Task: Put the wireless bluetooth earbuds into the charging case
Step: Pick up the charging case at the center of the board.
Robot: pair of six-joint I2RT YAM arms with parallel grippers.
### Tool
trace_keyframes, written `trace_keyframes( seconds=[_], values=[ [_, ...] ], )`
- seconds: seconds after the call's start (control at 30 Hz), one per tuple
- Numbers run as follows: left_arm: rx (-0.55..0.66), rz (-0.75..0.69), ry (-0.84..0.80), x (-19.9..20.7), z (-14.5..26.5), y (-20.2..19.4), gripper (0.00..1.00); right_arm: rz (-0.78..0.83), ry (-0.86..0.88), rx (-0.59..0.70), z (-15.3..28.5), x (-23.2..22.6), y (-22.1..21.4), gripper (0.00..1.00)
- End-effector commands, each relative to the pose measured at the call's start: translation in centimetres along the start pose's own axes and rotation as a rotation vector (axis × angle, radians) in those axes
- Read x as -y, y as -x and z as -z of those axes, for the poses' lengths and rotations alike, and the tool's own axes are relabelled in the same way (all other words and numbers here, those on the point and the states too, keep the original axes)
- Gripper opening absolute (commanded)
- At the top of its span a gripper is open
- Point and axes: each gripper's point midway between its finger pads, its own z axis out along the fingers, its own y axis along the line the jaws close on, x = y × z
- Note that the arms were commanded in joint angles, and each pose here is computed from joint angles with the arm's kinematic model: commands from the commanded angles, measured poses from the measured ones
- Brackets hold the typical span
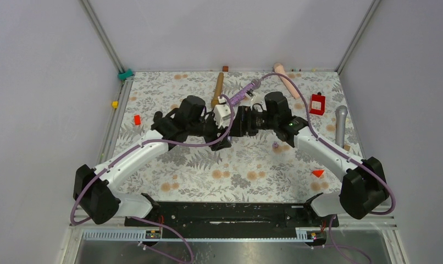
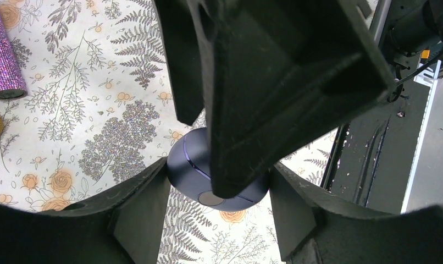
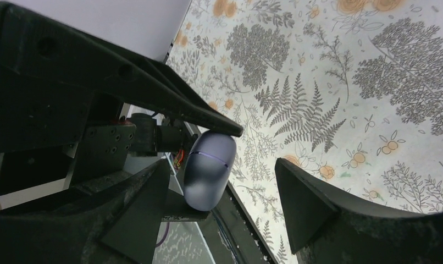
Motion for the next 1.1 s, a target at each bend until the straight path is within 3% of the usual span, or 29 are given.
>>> trace_keyframes(
  seconds=[0.0, 0.17, 0.37, 0.5, 0.63, 0.77, 0.9, 0.97, 1.07],
  values=[
    [0.041, -0.019, -0.009, 0.1, -0.4, 1.0, 0.57, 0.073, 0.009, 0.009, -0.1, -1.4, 0.7, 0.76],
    [0.035, -0.019, 0.003, -0.2, -0.5, 0.8, 0.57, 0.091, -0.017, 0.002, 0.0, -1.0, 0.3, 0.69],
    [0.031, -0.017, 0.017, -0.5, -0.6, 0.6, 0.57, 0.139, -0.013, -0.008, 0.1, -1.8, -0.3, 0.75],
    [0.030, -0.014, 0.016, -0.5, -0.7, 0.5, 0.57, 0.142, -0.009, -0.022, -0.3, -1.9, -0.6, 0.74],
    [0.032, -0.016, 0.018, -0.6, -0.6, 0.6, 0.57, 0.136, -0.008, -0.026, -0.6, -2.0, -0.5, 0.64],
    [0.036, -0.017, 0.021, -0.6, -0.6, 0.6, 0.58, 0.140, -0.002, -0.021, -0.4, -2.2, -0.4, 0.46],
    [0.040, -0.015, 0.021, -0.5, -0.5, 0.8, 0.70, 0.151, 0.004, -0.012, -0.2, -2.5, -0.2, 0.35],
    [0.046, -0.015, 0.021, -0.4, -0.4, 0.9, 0.94, 0.160, 0.005, -0.008, 0.0, -2.7, -0.1, 0.34],
    [0.060, -0.032, 0.015, 0.0, 0.2, 1.2, 0.99, 0.197, -0.003, -0.002, 0.5, -3.0, 0.2, 0.31]
  ],
)
